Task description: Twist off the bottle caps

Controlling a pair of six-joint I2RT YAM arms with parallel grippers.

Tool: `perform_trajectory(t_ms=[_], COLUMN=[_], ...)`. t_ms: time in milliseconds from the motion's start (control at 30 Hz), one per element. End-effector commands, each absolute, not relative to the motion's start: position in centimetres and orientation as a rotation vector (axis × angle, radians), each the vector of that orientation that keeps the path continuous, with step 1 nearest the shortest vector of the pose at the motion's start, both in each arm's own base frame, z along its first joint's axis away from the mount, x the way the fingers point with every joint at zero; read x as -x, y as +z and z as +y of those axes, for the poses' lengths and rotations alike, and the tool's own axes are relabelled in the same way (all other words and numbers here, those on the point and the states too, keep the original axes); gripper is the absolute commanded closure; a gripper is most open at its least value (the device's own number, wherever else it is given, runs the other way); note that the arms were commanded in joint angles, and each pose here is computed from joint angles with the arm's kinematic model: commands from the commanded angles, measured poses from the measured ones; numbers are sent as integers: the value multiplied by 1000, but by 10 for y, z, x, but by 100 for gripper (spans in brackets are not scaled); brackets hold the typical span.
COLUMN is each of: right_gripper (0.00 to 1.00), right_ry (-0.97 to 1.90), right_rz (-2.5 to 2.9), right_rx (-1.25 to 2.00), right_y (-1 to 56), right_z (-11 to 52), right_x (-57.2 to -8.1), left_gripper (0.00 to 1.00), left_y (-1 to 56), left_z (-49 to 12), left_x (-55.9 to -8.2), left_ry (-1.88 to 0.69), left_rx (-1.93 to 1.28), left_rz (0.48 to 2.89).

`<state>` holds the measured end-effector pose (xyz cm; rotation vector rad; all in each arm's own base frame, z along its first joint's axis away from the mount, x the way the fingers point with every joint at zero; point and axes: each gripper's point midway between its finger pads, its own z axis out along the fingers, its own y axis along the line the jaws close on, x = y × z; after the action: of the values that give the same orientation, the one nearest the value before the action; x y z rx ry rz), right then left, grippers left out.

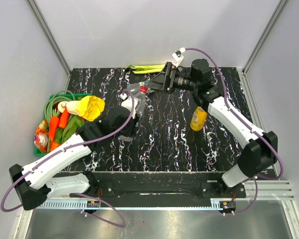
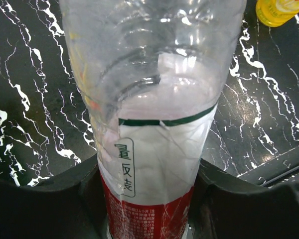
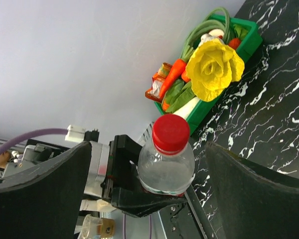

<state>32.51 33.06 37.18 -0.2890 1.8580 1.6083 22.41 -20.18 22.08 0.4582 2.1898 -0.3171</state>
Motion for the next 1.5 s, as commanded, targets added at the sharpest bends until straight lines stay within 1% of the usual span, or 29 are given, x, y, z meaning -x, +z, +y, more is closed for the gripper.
perform_trajectory(t_ms=[0, 167, 300, 433, 667, 800, 867, 1133, 1267, 1467], right_gripper=[0, 2, 9, 24, 45, 59, 68, 93, 100, 100], right_ry=[1583, 1589, 1589, 1612, 1644, 1642, 1640, 1631, 1620, 1629], right_rz=[1884, 1916, 1926, 1925, 1936, 1945, 1948, 1944, 1942, 1948], right_rx=[279, 237, 224, 224, 238, 244, 244, 263, 279, 293], right_y=[369, 362, 359, 359, 357, 355, 355, 353, 349, 350], right_z=[342, 344, 346, 348, 351, 351, 351, 350, 348, 348], right_x=[-331, -335, -336, -335, -332, -331, -331, -328, -326, -322], left_gripper=[86, 86, 86, 85, 85, 84, 84, 83, 83, 84], left_y=[239, 242, 239, 236, 231, 230, 230, 220, 209, 197], left_z=[-202, -209, -213, -213, -214, -212, -213, -221, -226, -237], left_x=[-234, -232, -230, -229, -228, -229, -228, -224, -221, -219], left_ry=[-240, -239, -224, -198, -181, -168, -175, -211, -257, -407], left_rx=[-415, -432, -454, -465, -477, -476, -481, -517, -525, -523], left_rz=[2142, 2133, 2139, 2149, 2159, 2164, 2167, 2186, 2212, 2249])
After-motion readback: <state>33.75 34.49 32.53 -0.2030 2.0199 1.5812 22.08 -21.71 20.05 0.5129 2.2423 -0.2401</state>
